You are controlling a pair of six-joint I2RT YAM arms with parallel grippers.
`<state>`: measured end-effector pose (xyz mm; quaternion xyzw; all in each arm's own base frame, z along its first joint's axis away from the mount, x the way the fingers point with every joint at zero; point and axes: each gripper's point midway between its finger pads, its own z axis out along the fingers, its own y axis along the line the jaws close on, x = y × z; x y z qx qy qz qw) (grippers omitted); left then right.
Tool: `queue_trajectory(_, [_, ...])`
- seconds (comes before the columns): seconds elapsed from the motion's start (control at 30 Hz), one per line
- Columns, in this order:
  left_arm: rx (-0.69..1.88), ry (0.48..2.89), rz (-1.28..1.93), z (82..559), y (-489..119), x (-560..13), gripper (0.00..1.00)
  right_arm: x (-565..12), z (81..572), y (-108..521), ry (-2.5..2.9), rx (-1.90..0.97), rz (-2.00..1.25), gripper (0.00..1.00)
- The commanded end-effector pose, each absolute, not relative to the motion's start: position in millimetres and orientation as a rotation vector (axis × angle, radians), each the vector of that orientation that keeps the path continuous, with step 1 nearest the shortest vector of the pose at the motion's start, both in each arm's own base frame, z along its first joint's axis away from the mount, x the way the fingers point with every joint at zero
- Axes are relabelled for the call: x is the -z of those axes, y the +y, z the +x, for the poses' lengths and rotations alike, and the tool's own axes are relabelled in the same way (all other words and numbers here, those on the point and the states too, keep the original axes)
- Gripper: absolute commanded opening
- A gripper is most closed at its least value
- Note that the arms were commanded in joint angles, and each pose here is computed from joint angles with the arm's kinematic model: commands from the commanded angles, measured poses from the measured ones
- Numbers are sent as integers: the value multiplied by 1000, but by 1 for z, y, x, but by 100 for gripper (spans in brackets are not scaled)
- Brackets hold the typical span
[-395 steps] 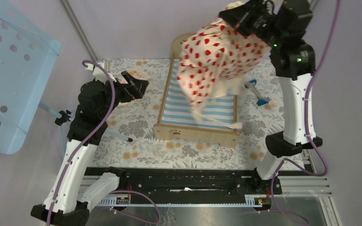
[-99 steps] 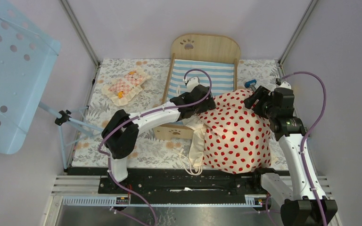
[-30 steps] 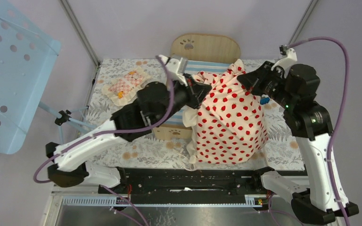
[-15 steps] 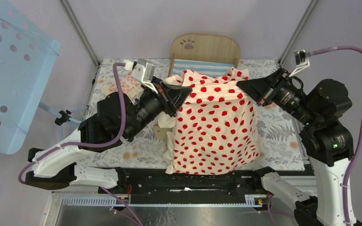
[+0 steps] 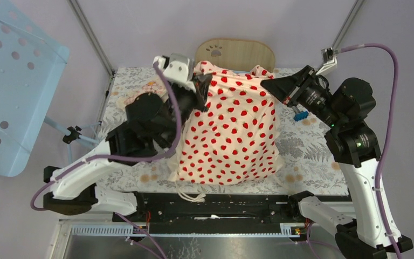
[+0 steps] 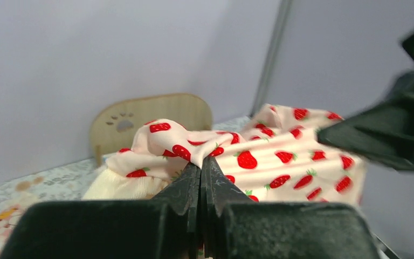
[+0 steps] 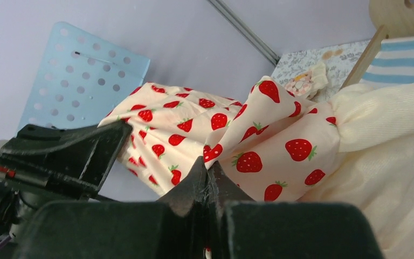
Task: Set up the pet bed
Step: Pick up the mattress at the center of the board, then place the mattress on the bed frame.
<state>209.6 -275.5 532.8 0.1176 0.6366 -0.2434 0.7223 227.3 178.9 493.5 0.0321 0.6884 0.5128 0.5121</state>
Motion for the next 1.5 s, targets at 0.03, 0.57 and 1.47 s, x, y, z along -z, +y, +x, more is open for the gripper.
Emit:
queue_trajectory(0.03, [383,1389,-2,283,-207,-566,0,-513,258,161,1518,-1104,129,0])
queue_trajectory(0.57, [359,1456,-18,420,-179,-519,0,-479,355,160,1530,-893,180,0])
queue_trajectory(1.47, [446,1544,37,574,-197,-425,0,-432,487,126,1500,-523,252,0])
